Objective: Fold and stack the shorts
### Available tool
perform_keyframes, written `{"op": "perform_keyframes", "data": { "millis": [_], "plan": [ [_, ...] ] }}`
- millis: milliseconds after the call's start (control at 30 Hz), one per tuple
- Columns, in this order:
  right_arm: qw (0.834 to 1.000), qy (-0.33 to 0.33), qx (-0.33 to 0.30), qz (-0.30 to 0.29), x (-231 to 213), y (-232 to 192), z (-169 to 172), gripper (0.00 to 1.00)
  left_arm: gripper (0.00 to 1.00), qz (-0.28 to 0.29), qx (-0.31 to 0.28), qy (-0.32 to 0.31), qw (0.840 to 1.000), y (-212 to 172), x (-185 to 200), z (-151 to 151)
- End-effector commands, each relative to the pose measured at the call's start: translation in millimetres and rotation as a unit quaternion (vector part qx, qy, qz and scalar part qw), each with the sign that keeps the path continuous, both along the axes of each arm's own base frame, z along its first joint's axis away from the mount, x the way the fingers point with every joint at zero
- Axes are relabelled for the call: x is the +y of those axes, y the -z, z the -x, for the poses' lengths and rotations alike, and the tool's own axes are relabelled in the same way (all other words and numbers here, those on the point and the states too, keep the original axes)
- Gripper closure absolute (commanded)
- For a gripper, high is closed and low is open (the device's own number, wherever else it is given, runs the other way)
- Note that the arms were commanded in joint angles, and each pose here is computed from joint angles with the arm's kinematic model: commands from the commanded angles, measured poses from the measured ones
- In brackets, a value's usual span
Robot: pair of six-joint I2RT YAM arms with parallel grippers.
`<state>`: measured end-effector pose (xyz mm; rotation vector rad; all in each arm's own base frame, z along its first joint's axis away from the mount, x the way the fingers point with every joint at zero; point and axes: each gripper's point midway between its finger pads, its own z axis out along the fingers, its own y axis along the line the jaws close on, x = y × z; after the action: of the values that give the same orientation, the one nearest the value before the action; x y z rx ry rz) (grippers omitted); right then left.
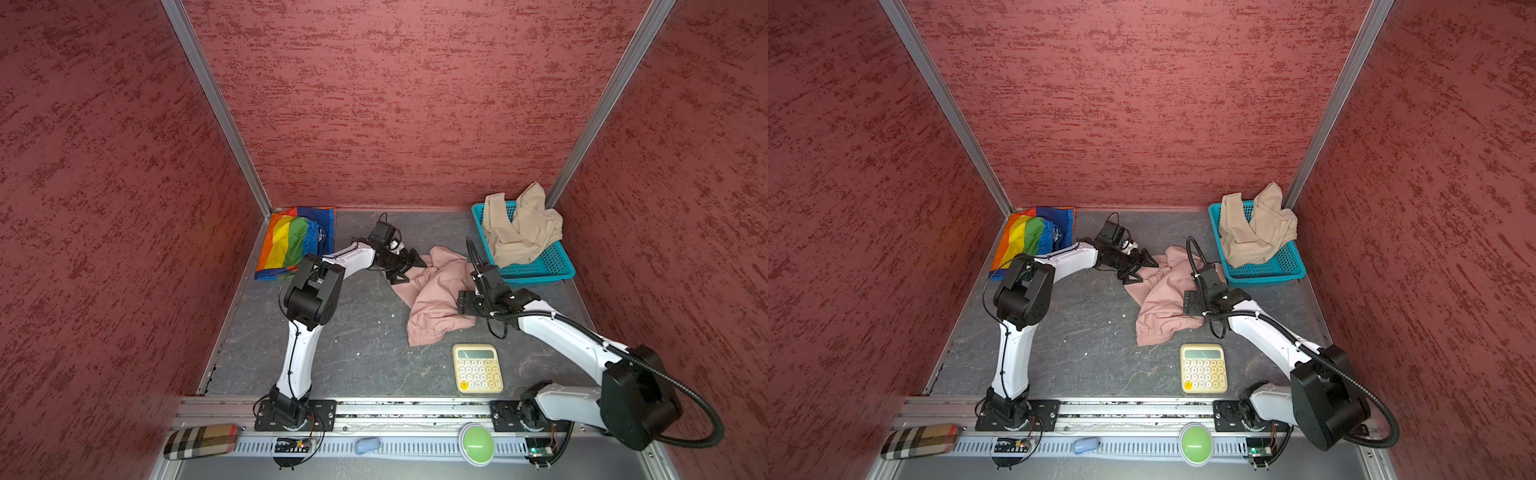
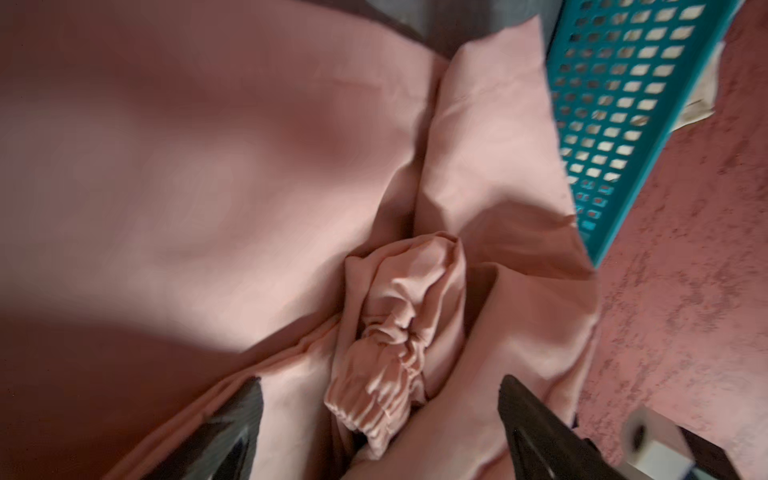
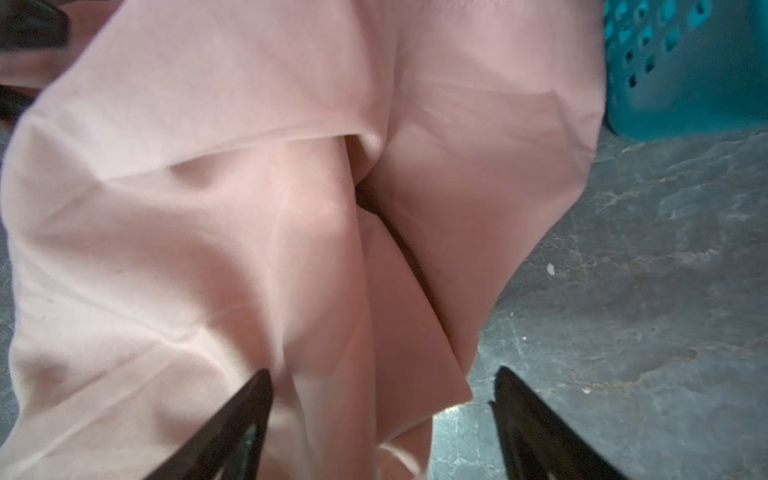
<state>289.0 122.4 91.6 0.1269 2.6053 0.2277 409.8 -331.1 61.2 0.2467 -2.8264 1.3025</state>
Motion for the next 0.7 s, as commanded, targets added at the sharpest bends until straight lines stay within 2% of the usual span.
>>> {"op": "perform_keyframes", "data": {
  "millis": [0,100,333,500,667],
  "plan": [
    [1.000,0.005,-0.024,-0.018,0.4,-18.9,-6.0,0.03,0.16,-0.021,-0.017,0.021,0.999,5.3,-2.5,3.0],
    [0.999,0.006,-0.030,-0.023,-1.4,-25.0,-7.0,0.01,0.22,-0.024,-0.019,0.020,0.999,11.2,-7.3,3.0],
    [0.999,0.010,-0.040,-0.034,-1.2,-35.9,-13.6,0.01,0.47,-0.003,-0.025,0.016,1.000,11.7,-17.3,1.1],
    [0.997,0.011,-0.055,-0.043,4.7,-52.1,-31.3,0.01,0.79,0.026,-0.033,0.019,0.999,4.3,-29.7,1.0],
    [0.996,0.009,-0.071,-0.056,10.8,-77.4,-58.7,0.01,0.97,0.041,-0.036,0.021,0.998,-1.7,-32.0,-1.0]
  ]
}}
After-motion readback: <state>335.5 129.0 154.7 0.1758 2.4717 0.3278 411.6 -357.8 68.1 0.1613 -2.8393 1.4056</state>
